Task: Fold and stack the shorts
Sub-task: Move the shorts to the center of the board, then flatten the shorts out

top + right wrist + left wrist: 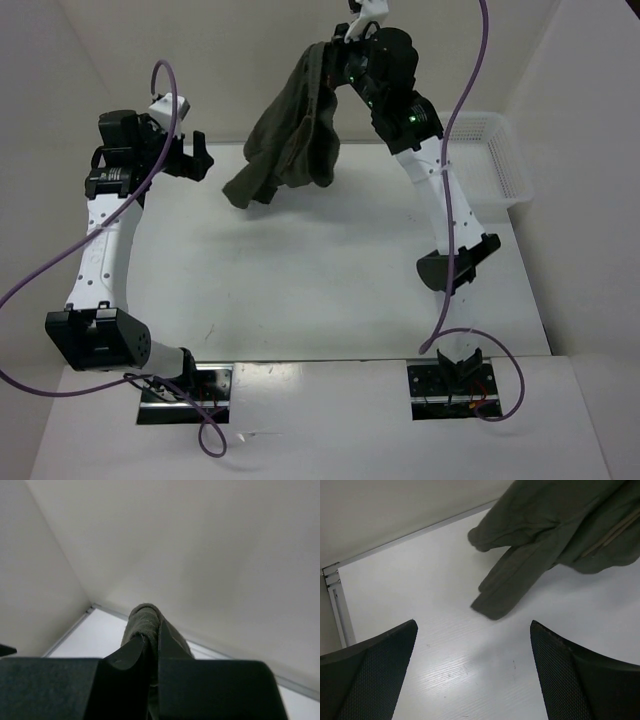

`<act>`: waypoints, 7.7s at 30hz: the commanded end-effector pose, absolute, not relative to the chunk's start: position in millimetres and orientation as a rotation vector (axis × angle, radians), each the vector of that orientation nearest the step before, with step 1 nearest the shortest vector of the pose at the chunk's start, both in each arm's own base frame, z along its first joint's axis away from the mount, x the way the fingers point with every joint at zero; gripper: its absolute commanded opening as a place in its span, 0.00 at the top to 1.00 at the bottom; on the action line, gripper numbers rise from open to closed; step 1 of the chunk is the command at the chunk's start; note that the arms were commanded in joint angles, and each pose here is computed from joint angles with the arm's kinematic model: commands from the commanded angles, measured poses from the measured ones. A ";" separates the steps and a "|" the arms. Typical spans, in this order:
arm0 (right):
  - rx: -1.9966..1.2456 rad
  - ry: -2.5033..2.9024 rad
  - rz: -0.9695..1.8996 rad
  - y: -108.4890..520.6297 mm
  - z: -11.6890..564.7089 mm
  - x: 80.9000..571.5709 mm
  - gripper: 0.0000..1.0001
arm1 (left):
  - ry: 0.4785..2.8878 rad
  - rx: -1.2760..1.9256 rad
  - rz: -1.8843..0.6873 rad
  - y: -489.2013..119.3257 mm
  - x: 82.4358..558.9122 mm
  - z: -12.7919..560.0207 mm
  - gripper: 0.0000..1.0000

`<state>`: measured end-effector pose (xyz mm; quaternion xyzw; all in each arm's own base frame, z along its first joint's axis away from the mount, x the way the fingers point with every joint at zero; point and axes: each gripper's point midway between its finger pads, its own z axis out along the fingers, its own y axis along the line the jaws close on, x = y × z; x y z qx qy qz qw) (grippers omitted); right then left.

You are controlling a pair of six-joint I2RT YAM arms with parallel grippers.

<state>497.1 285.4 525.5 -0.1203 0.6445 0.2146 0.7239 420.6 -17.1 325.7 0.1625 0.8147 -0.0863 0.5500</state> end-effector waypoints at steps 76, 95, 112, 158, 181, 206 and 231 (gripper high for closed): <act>0.200 2.239 0.099 125.6 106.4 624.7 0.07 | 2.418 0.203 -0.645 -80.3 519.5 76.9 0.20; 0.189 2.422 0.283 118.2 40.3 596.4 0.03 | 2.452 0.201 -0.584 -69.0 472.3 117.1 0.02; 0.171 2.428 0.369 130.4 40.8 595.8 0.17 | 2.532 0.188 -0.586 -66.7 470.7 76.8 0.13; -0.136 1.676 0.598 148.7 501.0 485.2 1.00 | 1.757 0.452 -0.244 -18.4 458.7 441.2 1.00; -0.164 1.880 0.682 166.8 349.5 367.9 1.00 | 2.072 0.512 -0.409 -48.8 341.2 288.2 1.00; -0.092 1.597 0.509 158.7 473.6 463.6 1.00 | 1.841 0.551 -0.171 -38.1 455.4 354.6 0.99; -0.578 2.275 0.682 192.7 181.2 292.3 1.00 | 2.414 0.840 -0.378 -56.1 271.1 141.2 0.98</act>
